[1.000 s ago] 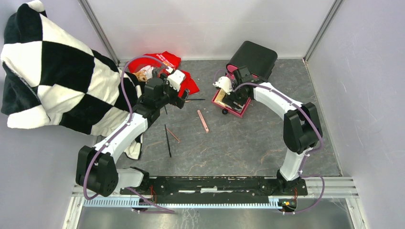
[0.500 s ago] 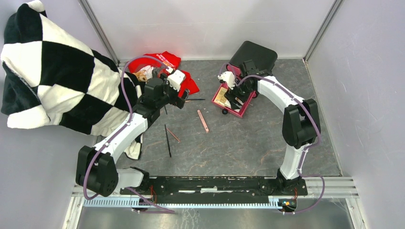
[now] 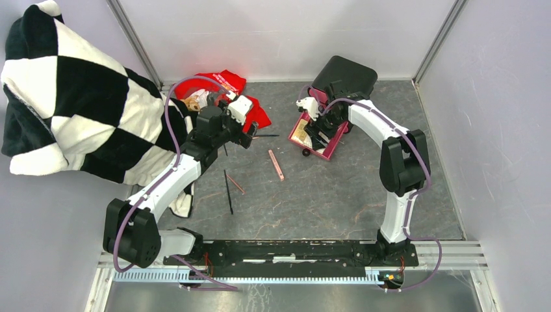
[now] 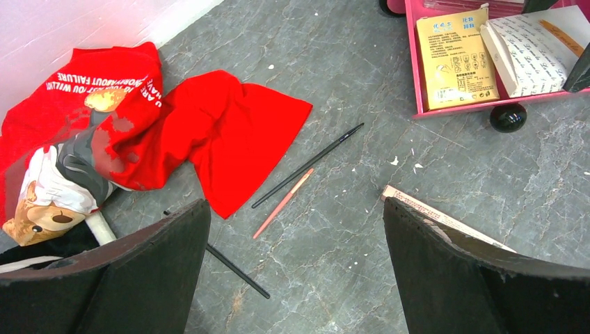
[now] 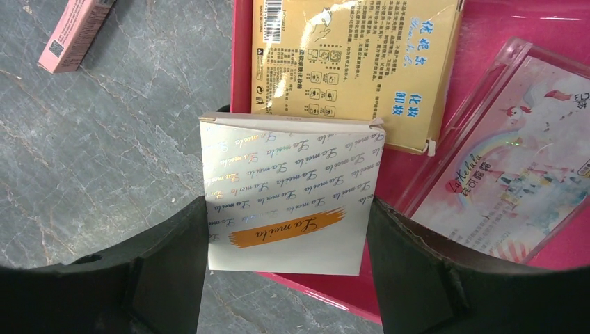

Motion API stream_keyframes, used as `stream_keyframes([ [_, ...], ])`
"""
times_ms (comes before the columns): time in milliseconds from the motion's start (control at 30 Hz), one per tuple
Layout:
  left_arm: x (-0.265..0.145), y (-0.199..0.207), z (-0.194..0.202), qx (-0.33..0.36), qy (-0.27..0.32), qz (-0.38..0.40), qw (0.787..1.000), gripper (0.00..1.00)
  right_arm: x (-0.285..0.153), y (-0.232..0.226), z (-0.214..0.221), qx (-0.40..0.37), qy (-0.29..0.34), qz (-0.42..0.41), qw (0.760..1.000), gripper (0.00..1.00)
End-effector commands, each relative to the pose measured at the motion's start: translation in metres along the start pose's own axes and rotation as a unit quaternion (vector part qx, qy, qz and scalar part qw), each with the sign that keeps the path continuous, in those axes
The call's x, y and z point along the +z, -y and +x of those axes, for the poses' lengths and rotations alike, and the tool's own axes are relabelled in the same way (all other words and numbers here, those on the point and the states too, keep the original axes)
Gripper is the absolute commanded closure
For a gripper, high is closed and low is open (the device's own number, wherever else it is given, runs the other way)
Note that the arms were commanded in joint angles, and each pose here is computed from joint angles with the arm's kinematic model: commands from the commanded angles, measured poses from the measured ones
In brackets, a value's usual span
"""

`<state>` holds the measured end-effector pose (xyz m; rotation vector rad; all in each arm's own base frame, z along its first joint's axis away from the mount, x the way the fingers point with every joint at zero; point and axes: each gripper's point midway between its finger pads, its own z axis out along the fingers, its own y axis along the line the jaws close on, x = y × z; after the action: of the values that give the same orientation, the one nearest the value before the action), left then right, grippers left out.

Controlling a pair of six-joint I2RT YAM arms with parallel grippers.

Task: Organize the makeup
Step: Place the makeup in the drawer.

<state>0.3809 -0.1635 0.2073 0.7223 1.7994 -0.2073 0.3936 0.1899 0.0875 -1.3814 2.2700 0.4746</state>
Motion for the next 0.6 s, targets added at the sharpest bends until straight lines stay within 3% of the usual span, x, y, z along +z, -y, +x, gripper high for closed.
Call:
stream_keyframes([
  [0,-0.003,-0.006,-0.025,-0.01,0.038,-0.007,0.999,0.0,-0.003,0.013,-0.003,0.012,0.005,0.005,1.0,0.52],
  [567,-0.002,-0.006,-0.024,-0.008,0.037,-0.006,0.999,0.0,-0.031,0.0,-0.018,0.008,0.058,0.0,0.998,0.52],
])
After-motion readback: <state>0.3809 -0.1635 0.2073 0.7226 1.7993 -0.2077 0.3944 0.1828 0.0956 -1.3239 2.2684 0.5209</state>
